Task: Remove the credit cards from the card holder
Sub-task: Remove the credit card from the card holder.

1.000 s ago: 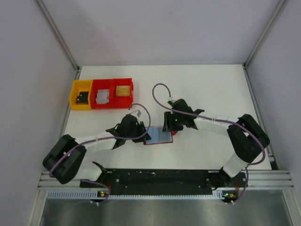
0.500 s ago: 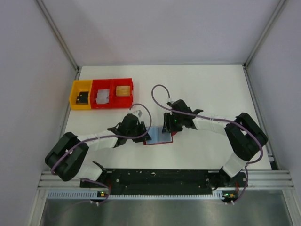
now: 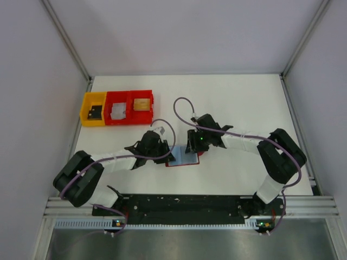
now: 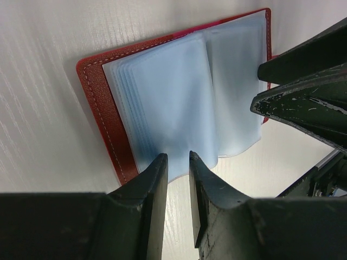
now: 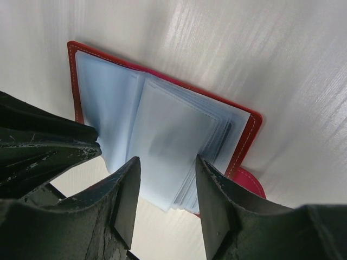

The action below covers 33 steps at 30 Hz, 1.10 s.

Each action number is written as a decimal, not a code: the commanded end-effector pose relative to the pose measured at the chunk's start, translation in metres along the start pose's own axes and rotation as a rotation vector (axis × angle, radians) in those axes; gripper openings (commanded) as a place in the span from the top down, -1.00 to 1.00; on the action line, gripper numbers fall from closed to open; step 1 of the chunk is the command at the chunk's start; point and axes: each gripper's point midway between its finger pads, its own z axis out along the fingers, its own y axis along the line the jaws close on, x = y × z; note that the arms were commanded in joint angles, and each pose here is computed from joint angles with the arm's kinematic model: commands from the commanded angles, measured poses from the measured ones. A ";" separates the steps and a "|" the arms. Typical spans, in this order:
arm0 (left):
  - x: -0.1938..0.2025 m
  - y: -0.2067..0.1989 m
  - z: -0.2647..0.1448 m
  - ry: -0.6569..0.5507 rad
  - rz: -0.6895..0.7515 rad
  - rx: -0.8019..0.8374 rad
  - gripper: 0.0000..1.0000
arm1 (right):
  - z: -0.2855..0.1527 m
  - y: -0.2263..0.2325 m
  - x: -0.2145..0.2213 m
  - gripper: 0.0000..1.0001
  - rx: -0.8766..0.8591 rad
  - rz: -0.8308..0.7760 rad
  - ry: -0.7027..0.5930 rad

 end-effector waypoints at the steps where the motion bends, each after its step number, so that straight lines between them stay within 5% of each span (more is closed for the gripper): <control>1: 0.008 0.006 0.002 0.031 0.003 -0.019 0.45 | 0.002 0.026 -0.015 0.11 -0.088 -0.026 -0.022; 13: 0.007 0.003 -0.001 0.015 -0.008 -0.002 0.45 | 0.007 0.061 -0.025 0.14 -0.231 -0.025 -0.021; 24: -0.017 0.007 -0.038 -0.212 -0.062 -0.018 0.40 | 0.019 0.112 -0.030 0.13 -0.339 -0.080 0.013; 33: -0.032 -0.031 -0.058 -0.258 0.010 0.136 0.38 | -0.006 0.065 -0.046 -0.07 -0.129 -0.108 -0.095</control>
